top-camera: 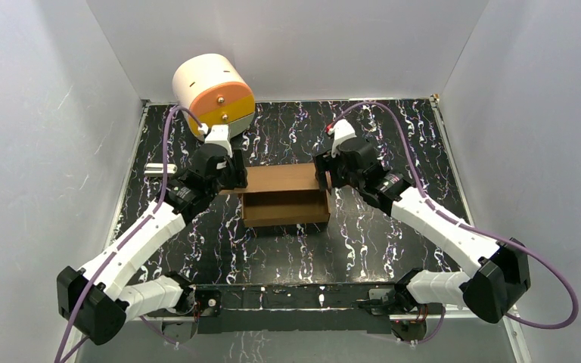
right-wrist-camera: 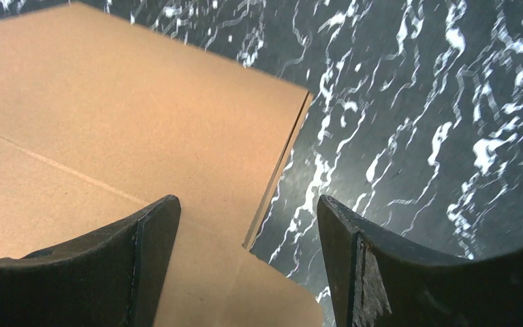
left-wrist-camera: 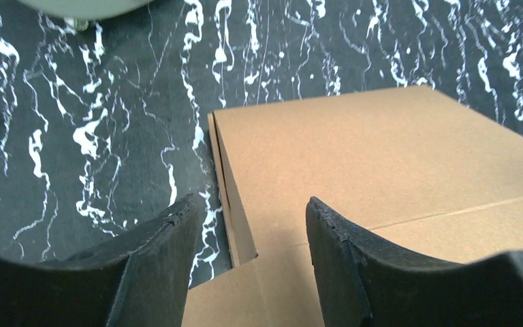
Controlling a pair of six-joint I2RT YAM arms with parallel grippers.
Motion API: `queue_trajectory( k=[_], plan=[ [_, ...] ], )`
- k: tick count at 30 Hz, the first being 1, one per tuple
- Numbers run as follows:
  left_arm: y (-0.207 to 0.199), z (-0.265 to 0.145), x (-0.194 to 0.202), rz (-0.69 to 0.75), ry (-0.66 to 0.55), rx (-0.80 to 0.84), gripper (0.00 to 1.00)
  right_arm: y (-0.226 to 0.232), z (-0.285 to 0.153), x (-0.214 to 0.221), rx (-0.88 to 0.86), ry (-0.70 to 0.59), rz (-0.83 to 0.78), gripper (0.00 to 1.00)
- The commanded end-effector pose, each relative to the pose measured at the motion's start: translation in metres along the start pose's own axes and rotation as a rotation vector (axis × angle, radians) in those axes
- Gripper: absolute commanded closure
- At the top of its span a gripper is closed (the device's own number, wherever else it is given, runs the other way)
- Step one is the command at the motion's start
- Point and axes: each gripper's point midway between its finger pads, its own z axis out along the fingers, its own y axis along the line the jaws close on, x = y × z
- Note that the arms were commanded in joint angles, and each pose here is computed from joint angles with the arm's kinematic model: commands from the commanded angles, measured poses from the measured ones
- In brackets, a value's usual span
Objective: Fold the paper box
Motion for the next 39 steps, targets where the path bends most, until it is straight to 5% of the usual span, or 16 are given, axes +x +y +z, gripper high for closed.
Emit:
queue_trajectory(
  k=[1, 12, 24, 39],
  plan=[
    [0.002, -0.010, 0.020, -0.035, 0.029, 0.027, 0.45, 0.011, -0.003, 0.009, -0.065, -0.020, 0.058, 0.18],
    [0.012, -0.003, 0.102, -0.149, 0.149, 0.036, 0.44, 0.018, 0.005, 0.075, -0.110, 0.062, 0.130, 0.20],
    [0.018, 0.009, 0.143, -0.208, 0.200, 0.023, 0.42, 0.017, 0.022, 0.128, -0.110, 0.098, 0.166, 0.22],
    [0.034, 0.012, 0.185, -0.271, 0.221, -0.019, 0.42, 0.017, 0.028, 0.172, -0.134, 0.084, 0.200, 0.39]
  ],
)
